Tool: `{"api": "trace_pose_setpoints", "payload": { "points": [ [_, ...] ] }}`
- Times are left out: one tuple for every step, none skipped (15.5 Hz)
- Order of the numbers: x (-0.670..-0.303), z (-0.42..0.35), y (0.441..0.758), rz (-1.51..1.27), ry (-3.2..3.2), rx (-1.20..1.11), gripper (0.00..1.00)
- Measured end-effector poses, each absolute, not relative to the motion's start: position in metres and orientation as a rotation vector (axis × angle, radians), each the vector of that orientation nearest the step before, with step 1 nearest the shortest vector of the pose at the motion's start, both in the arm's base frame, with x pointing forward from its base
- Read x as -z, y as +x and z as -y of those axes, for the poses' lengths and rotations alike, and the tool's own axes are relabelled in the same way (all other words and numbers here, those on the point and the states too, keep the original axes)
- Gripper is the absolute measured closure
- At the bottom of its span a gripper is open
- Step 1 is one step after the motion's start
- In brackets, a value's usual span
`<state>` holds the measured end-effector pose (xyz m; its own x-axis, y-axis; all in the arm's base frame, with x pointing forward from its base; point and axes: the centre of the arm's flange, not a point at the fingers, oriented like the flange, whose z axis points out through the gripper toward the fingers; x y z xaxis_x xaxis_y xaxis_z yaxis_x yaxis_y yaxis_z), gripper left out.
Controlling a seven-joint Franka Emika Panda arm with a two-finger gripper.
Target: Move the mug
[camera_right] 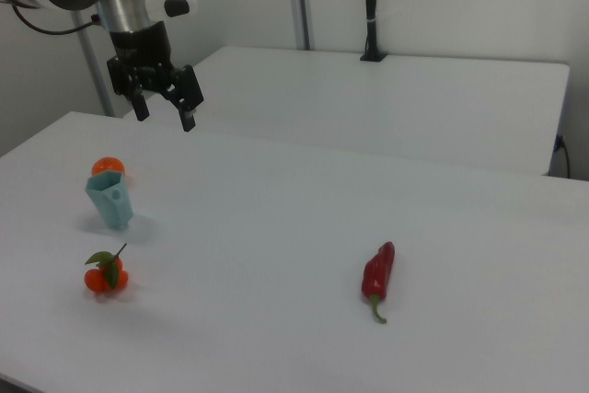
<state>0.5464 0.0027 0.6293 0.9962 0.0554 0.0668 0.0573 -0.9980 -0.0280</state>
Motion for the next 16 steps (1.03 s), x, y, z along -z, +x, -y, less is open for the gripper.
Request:
{"api": "trace_pose_setpoints", "payload": {
  "points": [
    [-0.6300, -0.0024, 0.5473, 0.087, -3.109, 0.115, 0.00],
    [-0.6300, -0.0023, 0.5473, 0.086, -3.109, 0.115, 0.00],
    [-0.6300, -0.0019, 0.5473, 0.085, -3.109, 0.115, 0.00],
    [-0.6299, -0.0015, 0.5474, 0.084, -3.109, 0.115, 0.00],
    [-0.6298, -0.0012, 0.5474, 0.083, -3.109, 0.115, 0.00],
    [-0.6297, -0.0010, 0.5475, 0.083, -3.109, 0.114, 0.00],
    [-0.6296, -0.0010, 0.5475, 0.083, -3.109, 0.114, 0.00],
    [-0.6296, -0.0009, 0.5475, 0.083, -3.109, 0.114, 0.00],
    [-0.6296, -0.0009, 0.5475, 0.083, -3.109, 0.114, 0.00],
    [-0.6296, -0.0009, 0.5475, 0.083, -3.109, 0.114, 0.00],
    [-0.6295, -0.0009, 0.5476, 0.083, -3.109, 0.114, 0.00],
    [-0.6289, -0.0010, 0.5478, 0.083, -3.109, 0.112, 0.00],
    [-0.6279, -0.0010, 0.5483, 0.083, -3.109, 0.110, 0.00],
    [-0.6269, -0.0011, 0.5489, 0.083, -3.109, 0.107, 0.00],
    [-0.6262, -0.0011, 0.5492, 0.083, -3.109, 0.105, 0.00],
    [-0.6260, -0.0014, 0.5494, 0.084, -3.109, 0.104, 0.00]
  ]
}}
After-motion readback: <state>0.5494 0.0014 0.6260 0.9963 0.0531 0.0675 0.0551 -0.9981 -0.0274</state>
